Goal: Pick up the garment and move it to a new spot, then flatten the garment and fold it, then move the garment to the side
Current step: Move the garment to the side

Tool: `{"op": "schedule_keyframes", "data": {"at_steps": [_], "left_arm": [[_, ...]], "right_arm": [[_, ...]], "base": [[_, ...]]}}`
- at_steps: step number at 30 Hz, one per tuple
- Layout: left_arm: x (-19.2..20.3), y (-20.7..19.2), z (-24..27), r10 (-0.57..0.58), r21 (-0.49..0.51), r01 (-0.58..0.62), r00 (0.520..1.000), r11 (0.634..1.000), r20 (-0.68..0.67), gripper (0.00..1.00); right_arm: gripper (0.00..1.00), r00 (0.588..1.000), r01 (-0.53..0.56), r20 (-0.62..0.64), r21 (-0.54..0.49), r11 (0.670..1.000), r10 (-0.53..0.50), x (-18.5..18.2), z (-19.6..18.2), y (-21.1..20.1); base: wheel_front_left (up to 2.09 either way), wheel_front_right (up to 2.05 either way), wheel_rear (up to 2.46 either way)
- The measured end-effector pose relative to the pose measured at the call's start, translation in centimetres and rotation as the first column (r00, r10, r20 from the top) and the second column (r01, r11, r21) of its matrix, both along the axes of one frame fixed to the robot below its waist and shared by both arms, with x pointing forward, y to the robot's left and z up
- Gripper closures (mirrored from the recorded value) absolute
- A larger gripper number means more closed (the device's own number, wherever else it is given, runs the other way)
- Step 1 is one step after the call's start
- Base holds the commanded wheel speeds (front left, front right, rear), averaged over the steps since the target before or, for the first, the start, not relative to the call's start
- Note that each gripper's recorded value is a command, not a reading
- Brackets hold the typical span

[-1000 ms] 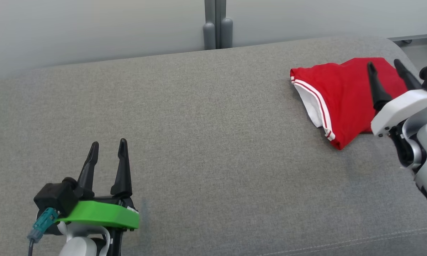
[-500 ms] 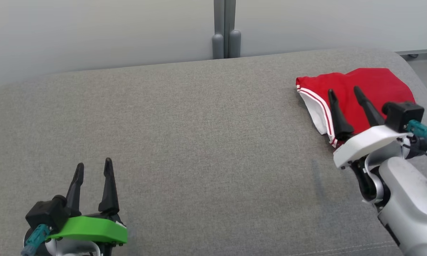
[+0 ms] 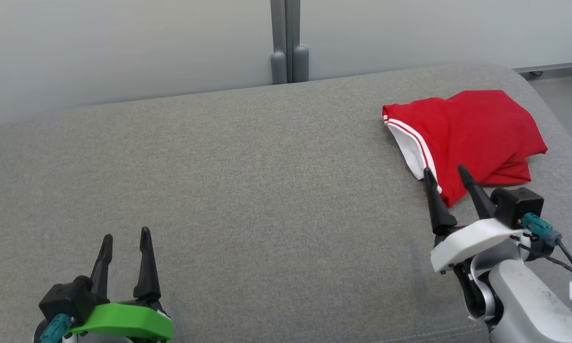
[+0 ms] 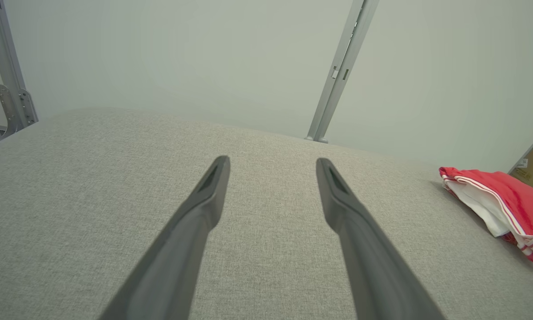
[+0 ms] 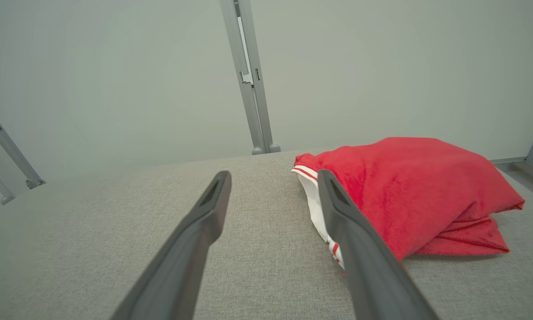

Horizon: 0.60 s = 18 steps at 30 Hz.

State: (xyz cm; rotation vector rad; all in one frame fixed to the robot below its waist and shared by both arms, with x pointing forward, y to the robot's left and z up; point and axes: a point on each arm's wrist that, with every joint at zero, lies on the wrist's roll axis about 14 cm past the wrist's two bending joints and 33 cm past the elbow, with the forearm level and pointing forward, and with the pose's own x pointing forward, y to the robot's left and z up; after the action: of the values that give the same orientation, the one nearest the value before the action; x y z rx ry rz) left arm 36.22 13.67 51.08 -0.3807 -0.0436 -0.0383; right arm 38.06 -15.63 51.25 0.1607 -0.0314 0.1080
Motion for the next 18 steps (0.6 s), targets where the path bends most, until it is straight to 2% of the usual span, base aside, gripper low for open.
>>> {"op": "schedule_keyframes", "data": {"at_steps": [6,18], "left_arm": [[-0.3,0.0,-0.3,0.006,0.006,-0.006,1.0,1.0,-0.006,0.0],[-1.0,0.5,-0.8,0.018,0.037,-0.018,1.0,0.999,-0.017,0.0]], "right_arm": [[0.0,1.0,-0.022,-0.001,0.014,1.0,0.022,-0.9,-0.3,1.8],[0.0,1.0,-0.017,-0.024,0.005,1.0,0.017,-2.0,-1.5,2.3]], "base": [[0.0,0.0,0.0],[0.0,0.0,0.0]]}}
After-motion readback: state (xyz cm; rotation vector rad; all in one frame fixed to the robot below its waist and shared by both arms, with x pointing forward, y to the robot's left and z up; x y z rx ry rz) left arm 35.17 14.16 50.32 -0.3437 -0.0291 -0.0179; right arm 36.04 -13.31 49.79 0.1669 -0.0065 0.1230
